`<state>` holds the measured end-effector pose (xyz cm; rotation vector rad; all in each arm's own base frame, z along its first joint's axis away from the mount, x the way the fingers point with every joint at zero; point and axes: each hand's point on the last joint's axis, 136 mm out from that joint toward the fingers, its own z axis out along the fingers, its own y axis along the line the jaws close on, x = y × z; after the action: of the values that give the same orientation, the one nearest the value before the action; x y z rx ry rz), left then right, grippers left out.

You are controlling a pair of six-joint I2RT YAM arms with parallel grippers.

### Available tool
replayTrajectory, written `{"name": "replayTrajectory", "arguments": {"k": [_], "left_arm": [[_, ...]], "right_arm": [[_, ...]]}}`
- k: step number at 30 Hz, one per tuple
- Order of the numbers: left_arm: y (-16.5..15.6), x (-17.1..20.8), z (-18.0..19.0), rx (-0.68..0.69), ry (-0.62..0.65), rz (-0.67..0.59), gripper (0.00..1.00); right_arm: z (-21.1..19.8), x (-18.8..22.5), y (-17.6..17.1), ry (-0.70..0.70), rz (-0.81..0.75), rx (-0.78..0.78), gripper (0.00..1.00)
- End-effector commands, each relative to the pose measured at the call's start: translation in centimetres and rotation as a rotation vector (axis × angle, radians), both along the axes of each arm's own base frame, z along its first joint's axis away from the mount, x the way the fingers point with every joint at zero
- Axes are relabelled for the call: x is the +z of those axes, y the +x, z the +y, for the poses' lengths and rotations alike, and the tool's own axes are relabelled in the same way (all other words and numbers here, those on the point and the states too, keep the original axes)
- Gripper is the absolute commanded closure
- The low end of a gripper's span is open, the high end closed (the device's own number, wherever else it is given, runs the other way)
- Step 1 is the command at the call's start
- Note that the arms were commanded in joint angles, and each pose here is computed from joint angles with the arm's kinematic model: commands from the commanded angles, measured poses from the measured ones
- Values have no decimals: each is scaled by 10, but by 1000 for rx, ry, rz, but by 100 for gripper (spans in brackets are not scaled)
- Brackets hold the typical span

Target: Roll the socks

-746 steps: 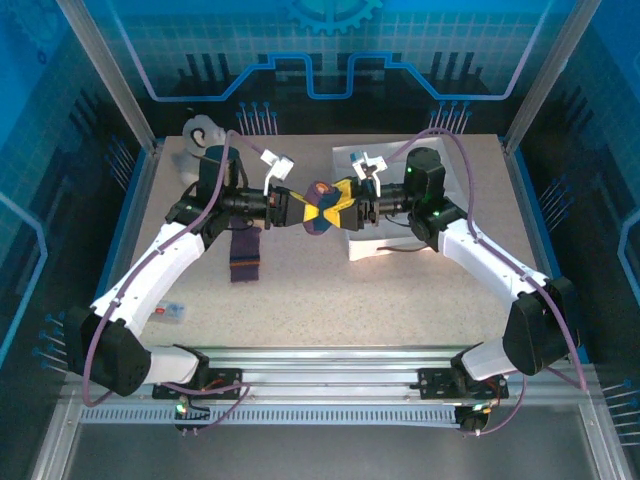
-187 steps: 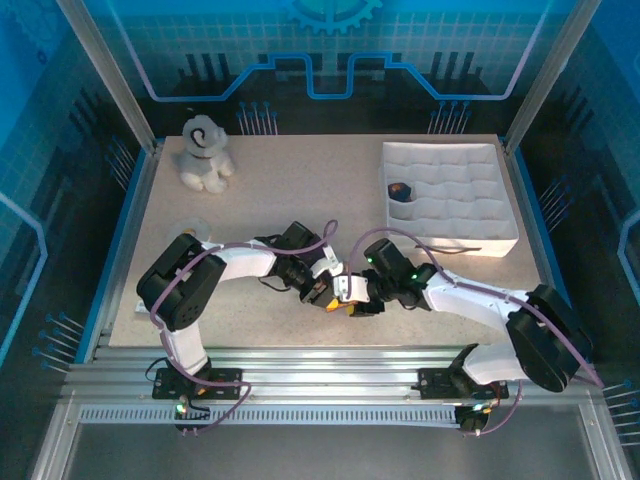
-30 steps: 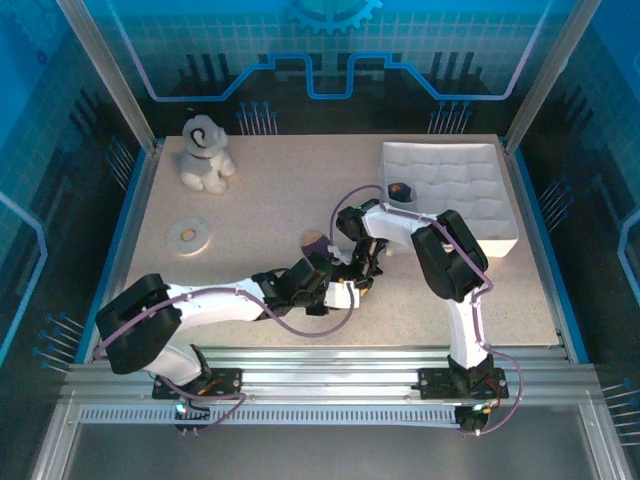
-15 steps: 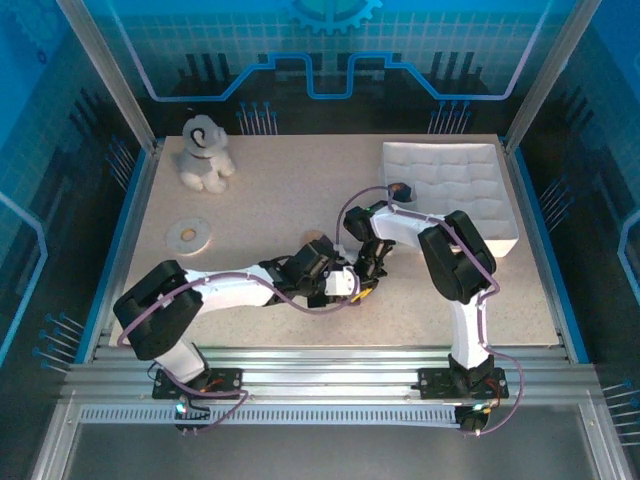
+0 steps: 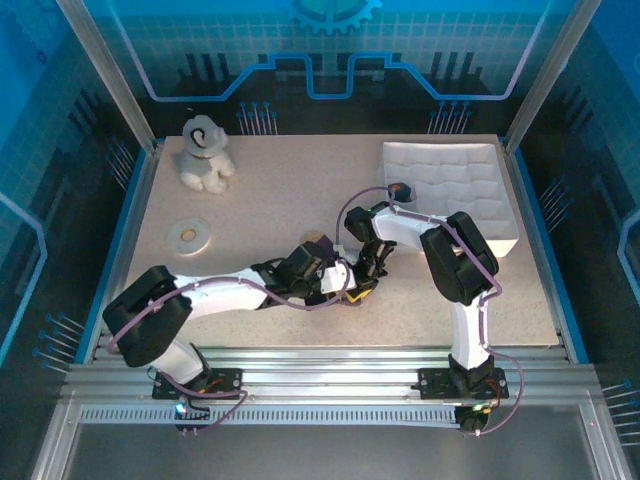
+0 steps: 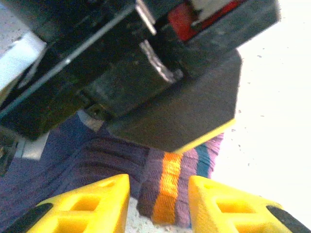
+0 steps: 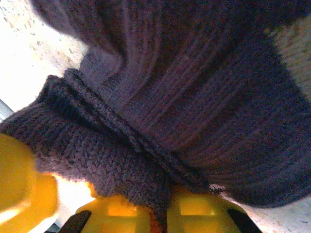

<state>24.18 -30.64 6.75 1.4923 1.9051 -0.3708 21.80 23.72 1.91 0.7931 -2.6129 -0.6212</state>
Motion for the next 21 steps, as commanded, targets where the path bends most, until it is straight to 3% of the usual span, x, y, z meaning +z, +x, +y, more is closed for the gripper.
{"name": "replayTrajectory", "arguments": {"k": [1, 13, 15, 20, 21], "left_arm": [[-3, 16, -7, 5, -99, 19, 63], [7, -24, -14, 39, -49, 152, 65], [11, -31, -11, 67, -30, 184, 70], [11, -37, -10, 102, -42, 292, 100], [10, -38, -9, 113, -41, 313, 100]], "right_arm": [[-20, -47, -1, -113, -11, 42, 93], [-24, -46, -4, -106, -20, 42, 93], [-24, -44, -4, -98, -27, 38, 92], [-17, -31, 2, -27, -85, 16, 77], [-15, -26, 6, -5, -107, -3, 74]]}}
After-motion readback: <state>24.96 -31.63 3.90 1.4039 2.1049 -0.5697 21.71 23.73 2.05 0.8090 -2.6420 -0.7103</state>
